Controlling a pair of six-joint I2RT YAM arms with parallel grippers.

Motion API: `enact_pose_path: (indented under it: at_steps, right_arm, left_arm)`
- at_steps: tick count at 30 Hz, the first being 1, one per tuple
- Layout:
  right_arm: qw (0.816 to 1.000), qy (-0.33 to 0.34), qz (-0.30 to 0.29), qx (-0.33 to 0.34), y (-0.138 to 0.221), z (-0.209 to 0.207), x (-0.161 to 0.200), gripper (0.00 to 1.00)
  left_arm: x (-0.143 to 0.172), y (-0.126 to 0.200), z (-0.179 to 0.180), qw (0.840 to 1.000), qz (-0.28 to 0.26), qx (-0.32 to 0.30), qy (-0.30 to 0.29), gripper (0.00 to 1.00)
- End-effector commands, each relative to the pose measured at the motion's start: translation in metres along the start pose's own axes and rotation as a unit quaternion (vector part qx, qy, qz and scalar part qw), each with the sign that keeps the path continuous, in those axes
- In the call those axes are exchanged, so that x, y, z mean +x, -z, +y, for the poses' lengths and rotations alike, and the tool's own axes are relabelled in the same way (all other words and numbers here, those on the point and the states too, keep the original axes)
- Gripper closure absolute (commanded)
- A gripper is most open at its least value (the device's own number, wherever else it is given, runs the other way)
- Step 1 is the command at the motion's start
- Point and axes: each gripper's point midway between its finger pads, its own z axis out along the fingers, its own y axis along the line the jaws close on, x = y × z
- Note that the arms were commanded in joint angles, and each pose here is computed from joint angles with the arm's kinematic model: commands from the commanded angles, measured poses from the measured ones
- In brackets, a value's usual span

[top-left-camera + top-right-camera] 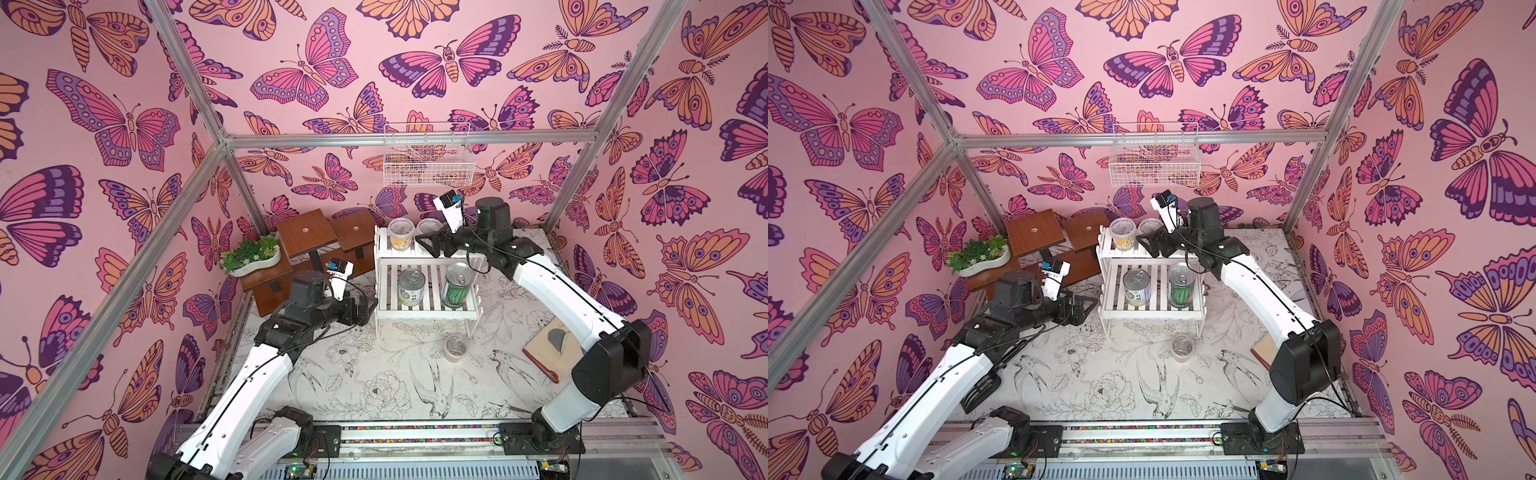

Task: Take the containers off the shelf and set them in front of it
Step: 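Pick up a container from the shelf.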

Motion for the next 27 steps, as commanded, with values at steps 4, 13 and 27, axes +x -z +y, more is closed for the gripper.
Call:
enact_pose_path:
  at_steps: [4, 13, 27]
  right_arm:
    - [1.000, 0.006, -0.017, -0.002, 0.002, -0.002, -0.015, 0.35]
    - [1.000, 0.006, -0.024, 0.002, 0.016, 0.003, -0.022, 0.40]
    - [0.999, 0.006, -0.032, -0.006, 0.087, 0.049, -0.028, 0.42]
  left_arm:
    - [0.006, -0.001, 0.003, 1.000, 0.005, -0.003, -0.005, 0.00]
    - [0.006, -0.001, 0.003, 1.000, 0.005, -0.004, -0.005, 0.00]
    - [0.006, -0.001, 0.005, 1.000, 0.005, -0.010, -0.006, 0.00]
